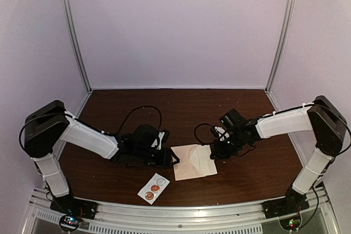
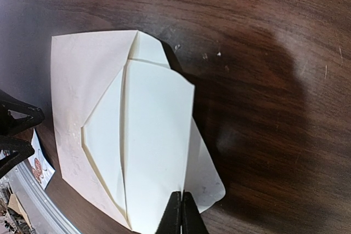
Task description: Place the letter into the envelope and seal it
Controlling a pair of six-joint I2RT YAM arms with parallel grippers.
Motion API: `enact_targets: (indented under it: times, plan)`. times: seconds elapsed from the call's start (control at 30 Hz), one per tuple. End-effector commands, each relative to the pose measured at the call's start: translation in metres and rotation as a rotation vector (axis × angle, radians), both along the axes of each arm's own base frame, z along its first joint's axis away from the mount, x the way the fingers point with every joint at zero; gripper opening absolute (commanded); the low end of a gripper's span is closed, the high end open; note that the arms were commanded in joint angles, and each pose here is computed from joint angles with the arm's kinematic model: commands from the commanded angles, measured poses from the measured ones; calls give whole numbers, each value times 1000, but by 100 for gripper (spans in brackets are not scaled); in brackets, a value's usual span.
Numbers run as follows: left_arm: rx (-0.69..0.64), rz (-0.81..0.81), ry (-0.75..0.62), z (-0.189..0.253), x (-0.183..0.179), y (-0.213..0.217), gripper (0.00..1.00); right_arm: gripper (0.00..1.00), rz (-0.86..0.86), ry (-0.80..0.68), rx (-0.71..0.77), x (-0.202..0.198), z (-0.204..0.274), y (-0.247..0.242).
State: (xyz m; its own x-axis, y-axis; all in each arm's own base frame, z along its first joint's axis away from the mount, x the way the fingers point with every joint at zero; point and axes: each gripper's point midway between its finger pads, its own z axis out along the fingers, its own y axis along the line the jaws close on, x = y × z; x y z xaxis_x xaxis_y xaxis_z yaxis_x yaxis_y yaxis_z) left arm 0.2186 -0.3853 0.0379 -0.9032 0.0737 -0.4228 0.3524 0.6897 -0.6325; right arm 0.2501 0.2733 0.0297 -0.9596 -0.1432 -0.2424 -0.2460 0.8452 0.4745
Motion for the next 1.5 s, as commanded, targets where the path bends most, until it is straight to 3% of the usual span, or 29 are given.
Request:
enact_targets:
  times: [0.0, 1.47]
  plan:
    - [-1, 5, -9, -2, 1, 0, 44, 0, 4, 7, 1, -2, -5, 1]
    - [-7, -37, 31, -16, -1, -13, 43, 0, 39, 45, 105, -8, -8, 39]
